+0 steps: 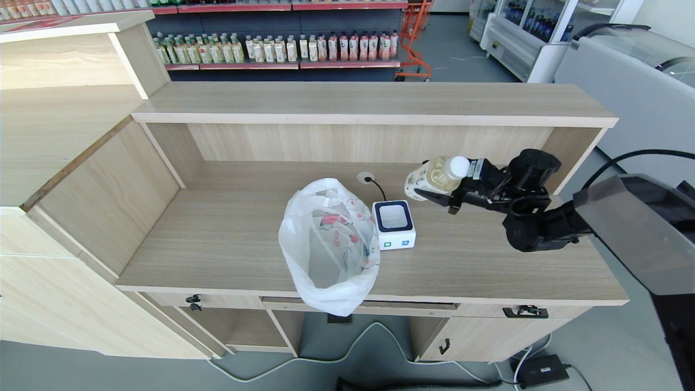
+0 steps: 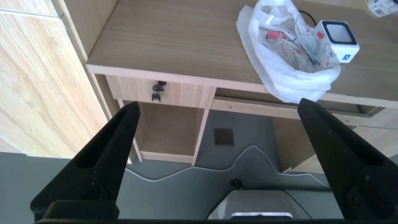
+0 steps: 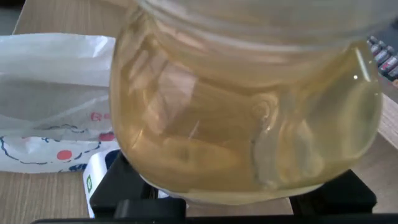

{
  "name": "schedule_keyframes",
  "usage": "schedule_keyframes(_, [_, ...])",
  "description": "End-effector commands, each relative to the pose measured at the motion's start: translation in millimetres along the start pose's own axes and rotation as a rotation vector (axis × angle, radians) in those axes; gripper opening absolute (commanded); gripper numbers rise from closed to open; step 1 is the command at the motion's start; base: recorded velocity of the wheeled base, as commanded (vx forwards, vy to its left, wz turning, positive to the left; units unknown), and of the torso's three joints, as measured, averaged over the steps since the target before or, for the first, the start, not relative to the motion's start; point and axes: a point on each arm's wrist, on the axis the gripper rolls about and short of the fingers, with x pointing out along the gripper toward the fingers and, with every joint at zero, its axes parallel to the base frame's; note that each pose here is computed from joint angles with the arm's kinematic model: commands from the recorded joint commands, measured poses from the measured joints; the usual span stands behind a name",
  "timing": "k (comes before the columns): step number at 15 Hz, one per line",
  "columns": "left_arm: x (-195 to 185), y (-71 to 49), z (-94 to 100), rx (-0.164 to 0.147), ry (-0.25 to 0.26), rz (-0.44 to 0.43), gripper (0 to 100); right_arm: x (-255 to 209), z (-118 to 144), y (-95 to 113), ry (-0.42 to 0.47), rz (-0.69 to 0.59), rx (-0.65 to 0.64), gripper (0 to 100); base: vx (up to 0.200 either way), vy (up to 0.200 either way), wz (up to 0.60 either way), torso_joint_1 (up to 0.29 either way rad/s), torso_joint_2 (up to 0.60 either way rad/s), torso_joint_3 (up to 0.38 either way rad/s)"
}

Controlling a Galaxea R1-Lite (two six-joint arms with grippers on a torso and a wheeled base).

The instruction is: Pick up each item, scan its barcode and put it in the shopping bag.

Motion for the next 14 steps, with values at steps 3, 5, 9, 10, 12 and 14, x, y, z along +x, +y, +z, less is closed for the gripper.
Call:
schedule_keyframes(3, [0.0, 0.0, -0.1, -0.001, 0.001, -0.001, 100, -45.0, 98.2, -21.4, 0.184, -0.318, 0.296, 0, 0.000, 0.000, 0.00, 0.000, 0.00, 0.000])
schedule_keyframes(5, [0.0, 0.0, -0.1, -0.001, 0.001, -0.001, 100, -82.1, 127.4, -23.3, 0.380, -0.498, 0.446, 0, 0.000, 0.000, 0.00, 0.000, 0.00, 0.000])
schedule_keyframes(9, [0.0, 0.0, -0.1, -0.001, 0.001, -0.001, 100, -147.9, 187.1, -2.0, 0.523, -0.618, 0.520, 0, 0.000, 0.000, 0.00, 0.000, 0.00, 0.000])
schedule_keyframes(10, [0.0, 0.0, -0.1, -0.001, 0.001, -0.001, 100, -157.2, 193.8, 2.9, 0.542, -0.644, 0.514, 0, 0.000, 0.000, 0.00, 0.000, 0.00, 0.000])
schedule_keyframes(12, [0.0, 0.0, -0.1, -0.001, 0.001, -0.001, 100, -162.8, 196.4, 4.2, 0.601, -0.708, 0.467, 0, 0.000, 0.000, 0.00, 0.000, 0.00, 0.000])
schedule_keyframes(14, [0.0, 0.0, -0.1, -0.001, 0.001, -0.001, 100, -163.7, 190.2, 1.2, 0.719, -0.826, 0.371, 0, 0.000, 0.000, 0.00, 0.000, 0.00, 0.000])
